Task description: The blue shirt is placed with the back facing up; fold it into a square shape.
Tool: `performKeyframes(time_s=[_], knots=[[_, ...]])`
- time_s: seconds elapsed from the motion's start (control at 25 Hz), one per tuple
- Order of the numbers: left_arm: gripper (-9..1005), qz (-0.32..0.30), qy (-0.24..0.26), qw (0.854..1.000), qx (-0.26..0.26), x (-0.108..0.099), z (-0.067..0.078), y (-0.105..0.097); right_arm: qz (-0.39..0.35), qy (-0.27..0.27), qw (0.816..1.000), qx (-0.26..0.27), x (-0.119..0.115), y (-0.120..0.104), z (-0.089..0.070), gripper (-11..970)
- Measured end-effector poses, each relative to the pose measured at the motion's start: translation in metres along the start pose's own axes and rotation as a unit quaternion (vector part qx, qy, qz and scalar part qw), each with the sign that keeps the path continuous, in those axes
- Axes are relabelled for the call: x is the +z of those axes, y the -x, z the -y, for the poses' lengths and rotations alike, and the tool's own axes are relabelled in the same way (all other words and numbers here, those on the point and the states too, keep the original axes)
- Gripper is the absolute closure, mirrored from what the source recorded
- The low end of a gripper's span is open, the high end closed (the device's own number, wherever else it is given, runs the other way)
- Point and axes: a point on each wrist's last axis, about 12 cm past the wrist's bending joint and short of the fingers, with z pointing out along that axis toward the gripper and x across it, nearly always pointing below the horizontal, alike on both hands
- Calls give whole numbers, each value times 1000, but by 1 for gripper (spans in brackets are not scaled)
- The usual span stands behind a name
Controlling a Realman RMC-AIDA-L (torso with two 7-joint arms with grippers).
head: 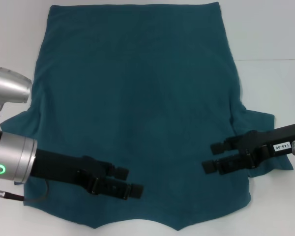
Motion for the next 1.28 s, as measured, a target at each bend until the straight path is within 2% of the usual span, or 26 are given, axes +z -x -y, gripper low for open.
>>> performKeyframes(time_s=[0.64,0.8,0.88,0.92,0.96,1.08,1.28], knots=[[137,13,2,1000,-8,-5,-1,-2,5,-3,1000,8,-2,-2,1,80],[137,48,20,998,-32,-16,-6,-2,23,-9,999,32,-4,0,3,80],[137,87,43,993,-66,-32,-13,-4,33,-14,998,55,-6,4,4,80],[137,118,60,986,-105,-46,-19,-7,37,-15,997,68,-6,7,5,80],[137,118,60,986,-105,-46,-19,-7,43,-18,995,85,-6,10,6,80],[137,157,77,966,-188,-66,-31,-17,61,-22,990,128,-7,20,11,80],[137,207,92,934,-275,-84,-47,-39,91,-38,980,172,-8,36,21,80]])
